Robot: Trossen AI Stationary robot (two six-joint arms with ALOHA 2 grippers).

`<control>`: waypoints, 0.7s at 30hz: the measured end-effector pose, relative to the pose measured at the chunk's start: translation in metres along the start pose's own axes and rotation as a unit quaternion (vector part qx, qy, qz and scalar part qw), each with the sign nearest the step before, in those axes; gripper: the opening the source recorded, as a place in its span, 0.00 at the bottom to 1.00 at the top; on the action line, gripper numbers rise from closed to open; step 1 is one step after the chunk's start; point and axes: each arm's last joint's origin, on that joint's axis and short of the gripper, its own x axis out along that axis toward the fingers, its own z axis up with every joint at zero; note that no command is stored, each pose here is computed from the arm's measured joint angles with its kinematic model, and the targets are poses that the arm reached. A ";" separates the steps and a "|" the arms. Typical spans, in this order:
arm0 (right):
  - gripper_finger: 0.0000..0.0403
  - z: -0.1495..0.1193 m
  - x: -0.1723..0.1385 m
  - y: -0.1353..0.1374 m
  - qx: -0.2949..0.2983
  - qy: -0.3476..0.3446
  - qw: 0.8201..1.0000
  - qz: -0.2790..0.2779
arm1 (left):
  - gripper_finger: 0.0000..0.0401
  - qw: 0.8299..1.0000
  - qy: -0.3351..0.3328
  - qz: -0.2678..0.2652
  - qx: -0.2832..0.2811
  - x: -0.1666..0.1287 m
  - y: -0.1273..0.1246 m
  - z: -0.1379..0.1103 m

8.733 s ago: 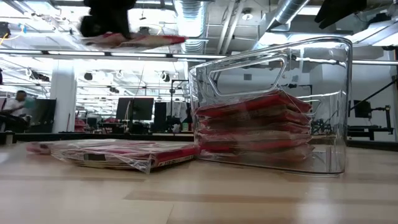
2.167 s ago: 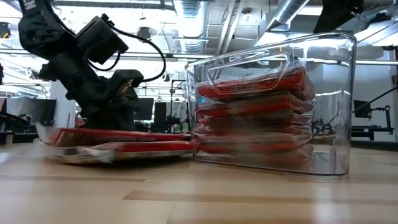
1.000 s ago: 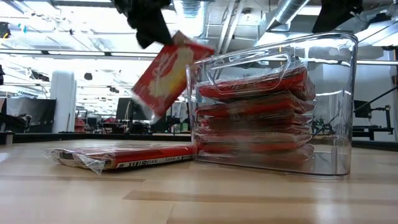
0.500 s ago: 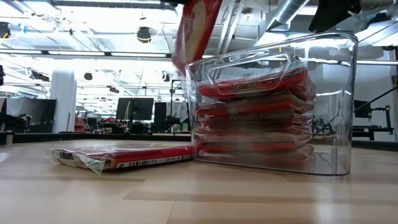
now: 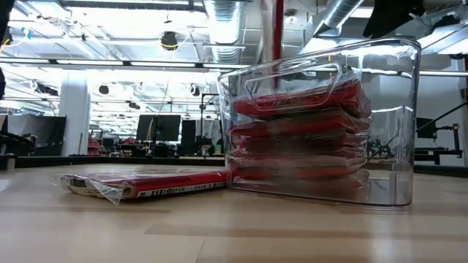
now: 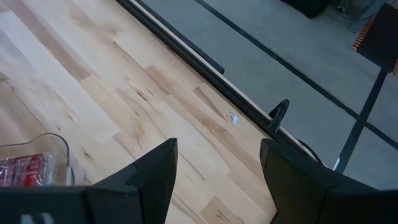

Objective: Sort popcorn bags into baskets
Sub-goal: Put the left red popcorn packet into the transparent bin

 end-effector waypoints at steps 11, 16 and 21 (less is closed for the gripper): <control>0.63 0.000 0.000 0.000 0.008 0.000 1.000 0.001 | 0.00 0.977 0.088 -0.047 0.186 0.058 -0.027 0.028; 0.63 0.000 0.000 0.000 0.027 0.000 1.000 0.001 | 0.00 0.969 0.130 -0.030 0.206 0.066 -0.031 0.032; 0.63 0.000 0.000 0.001 0.025 0.001 1.000 0.003 | 0.00 0.972 0.136 -0.003 0.192 0.066 -0.027 0.034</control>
